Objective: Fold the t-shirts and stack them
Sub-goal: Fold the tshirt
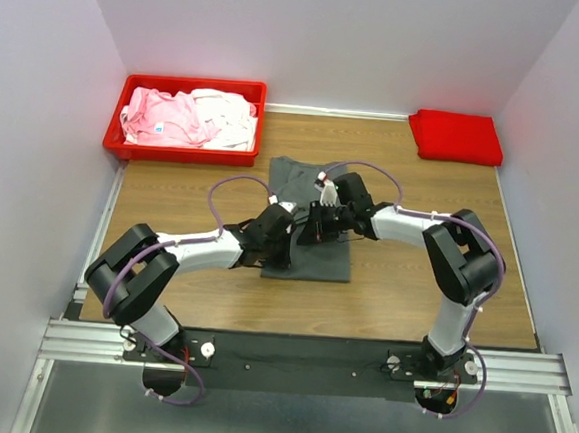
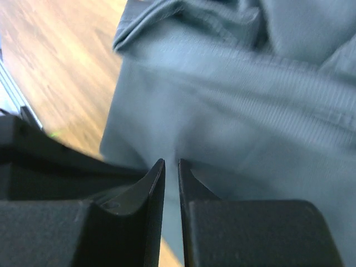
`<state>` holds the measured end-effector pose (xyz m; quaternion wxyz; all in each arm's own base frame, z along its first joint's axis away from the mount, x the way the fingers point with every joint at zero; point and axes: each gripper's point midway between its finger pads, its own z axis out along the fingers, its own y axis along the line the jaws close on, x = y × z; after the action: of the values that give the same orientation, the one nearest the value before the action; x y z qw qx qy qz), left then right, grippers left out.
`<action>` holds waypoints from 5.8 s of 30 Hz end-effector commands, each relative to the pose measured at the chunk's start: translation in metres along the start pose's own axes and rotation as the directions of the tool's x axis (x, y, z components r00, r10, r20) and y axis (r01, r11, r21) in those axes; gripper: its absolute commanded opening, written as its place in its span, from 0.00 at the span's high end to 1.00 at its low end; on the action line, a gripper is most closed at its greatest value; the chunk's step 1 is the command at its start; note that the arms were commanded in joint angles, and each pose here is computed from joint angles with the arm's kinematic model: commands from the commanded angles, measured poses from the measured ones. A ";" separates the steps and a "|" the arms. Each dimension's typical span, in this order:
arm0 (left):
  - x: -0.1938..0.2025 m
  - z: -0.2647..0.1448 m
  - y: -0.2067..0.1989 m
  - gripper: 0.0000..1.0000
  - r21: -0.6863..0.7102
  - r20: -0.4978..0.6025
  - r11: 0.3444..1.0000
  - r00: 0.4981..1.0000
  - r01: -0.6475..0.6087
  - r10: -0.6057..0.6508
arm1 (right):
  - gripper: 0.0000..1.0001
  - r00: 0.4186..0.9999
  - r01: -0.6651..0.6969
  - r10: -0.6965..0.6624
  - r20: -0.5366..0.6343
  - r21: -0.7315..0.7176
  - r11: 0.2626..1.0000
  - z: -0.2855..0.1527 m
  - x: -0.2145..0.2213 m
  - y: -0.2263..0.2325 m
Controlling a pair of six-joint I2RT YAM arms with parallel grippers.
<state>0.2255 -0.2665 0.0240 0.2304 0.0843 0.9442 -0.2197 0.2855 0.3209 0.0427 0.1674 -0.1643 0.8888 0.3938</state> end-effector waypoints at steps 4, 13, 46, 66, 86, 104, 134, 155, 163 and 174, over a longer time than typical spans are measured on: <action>0.022 -0.002 0.005 0.85 0.003 -0.066 1.000 0.998 0.004 -0.004 | 0.79 0.998 0.024 -0.021 0.067 -0.047 0.999 0.029 -0.028 -0.002; 0.029 -0.006 0.009 0.85 0.000 -0.075 1.000 0.997 0.005 -0.005 | 0.79 0.976 0.044 -0.055 0.211 0.052 0.998 0.040 -0.104 -0.031; 0.015 -0.006 0.002 0.85 0.010 -0.033 1.000 0.999 0.019 -0.019 | 0.78 0.996 0.071 -0.063 0.062 -0.147 0.987 0.023 -0.014 -0.002; 0.034 -0.007 0.013 0.85 -0.001 -0.075 1.000 0.997 0.015 -0.015 | 0.77 0.960 0.027 0.000 0.280 -0.094 0.995 -0.008 -0.179 -0.055; 0.037 -0.039 0.001 0.85 0.281 -0.063 0.943 0.984 0.179 -0.168 | 0.77 0.978 -0.210 0.193 -0.085 -0.299 0.931 -0.085 0.076 -0.003; 0.009 -0.070 0.045 0.69 0.093 0.081 0.960 0.959 0.265 -0.273 | 0.72 0.901 -0.427 0.431 0.049 -0.073 0.901 -0.098 0.085 -0.061; 0.029 -0.034 0.050 0.48 -0.311 -0.103 0.950 0.993 0.028 -0.063 | 0.30 0.986 -0.167 0.129 0.105 0.620 0.766 -0.121 0.089 -0.062; 0.070 -0.026 0.049 1.00 -0.393 -0.220 0.917 0.975 -0.067 -0.023 | 0.31 0.989 -0.148 0.114 0.094 0.664 0.733 -0.109 0.091 -0.063; 0.066 -0.029 0.045 1.00 -0.371 -0.198 0.927 0.980 -0.054 -0.022 | 0.45 0.989 -0.149 0.127 0.080 0.656 0.740 -0.096 0.091 -0.064; 0.064 -0.032 0.040 1.00 -0.347 -0.182 0.937 0.983 -0.044 -0.022 | 0.65 0.975 -0.154 0.223 -0.004 0.713 0.685 -0.088 0.136 -0.080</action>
<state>0.1886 -0.2315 0.0187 0.1908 0.0620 0.9773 -0.0683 0.2056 0.1969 0.0152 0.1797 -0.0247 0.9807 0.0724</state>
